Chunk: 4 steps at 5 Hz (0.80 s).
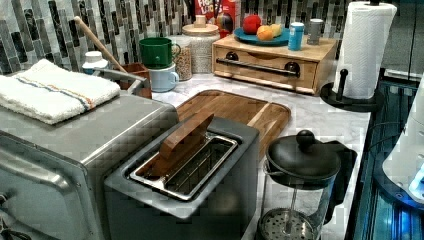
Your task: Open the drawer.
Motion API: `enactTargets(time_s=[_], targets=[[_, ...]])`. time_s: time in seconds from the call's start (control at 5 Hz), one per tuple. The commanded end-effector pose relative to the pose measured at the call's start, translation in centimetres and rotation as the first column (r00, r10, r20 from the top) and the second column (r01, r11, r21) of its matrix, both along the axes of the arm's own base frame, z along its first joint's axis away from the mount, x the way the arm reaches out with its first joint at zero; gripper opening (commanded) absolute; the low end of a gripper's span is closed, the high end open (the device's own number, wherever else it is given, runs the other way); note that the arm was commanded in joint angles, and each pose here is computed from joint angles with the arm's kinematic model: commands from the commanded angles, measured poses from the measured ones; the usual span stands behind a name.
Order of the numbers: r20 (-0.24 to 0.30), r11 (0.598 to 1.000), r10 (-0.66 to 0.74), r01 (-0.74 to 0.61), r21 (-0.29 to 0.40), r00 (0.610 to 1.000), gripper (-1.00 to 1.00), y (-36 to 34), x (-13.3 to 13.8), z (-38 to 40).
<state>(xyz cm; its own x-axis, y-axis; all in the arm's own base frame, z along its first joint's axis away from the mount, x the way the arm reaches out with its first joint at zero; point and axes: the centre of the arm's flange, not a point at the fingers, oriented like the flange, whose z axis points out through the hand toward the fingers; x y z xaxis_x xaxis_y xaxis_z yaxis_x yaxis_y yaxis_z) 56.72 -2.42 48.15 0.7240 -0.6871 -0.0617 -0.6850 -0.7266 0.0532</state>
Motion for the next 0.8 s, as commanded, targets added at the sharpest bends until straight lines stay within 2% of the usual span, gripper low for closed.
enactTargets(time_s=[0.2, 0.6, 0.8], targets=[[-0.001, 1.0, 0.001, -0.001, 0.0, 1.0, 1.0, 0.0, 0.0, -0.1], [-0.001, 1.0, 0.001, -0.001, 0.0, 1.0, 1.0, 0.0, 0.0, -0.1], [0.033, 0.996, 0.081, -0.082, 0.035, 0.996, 1.0, -2.4, 0.1, -1.6]])
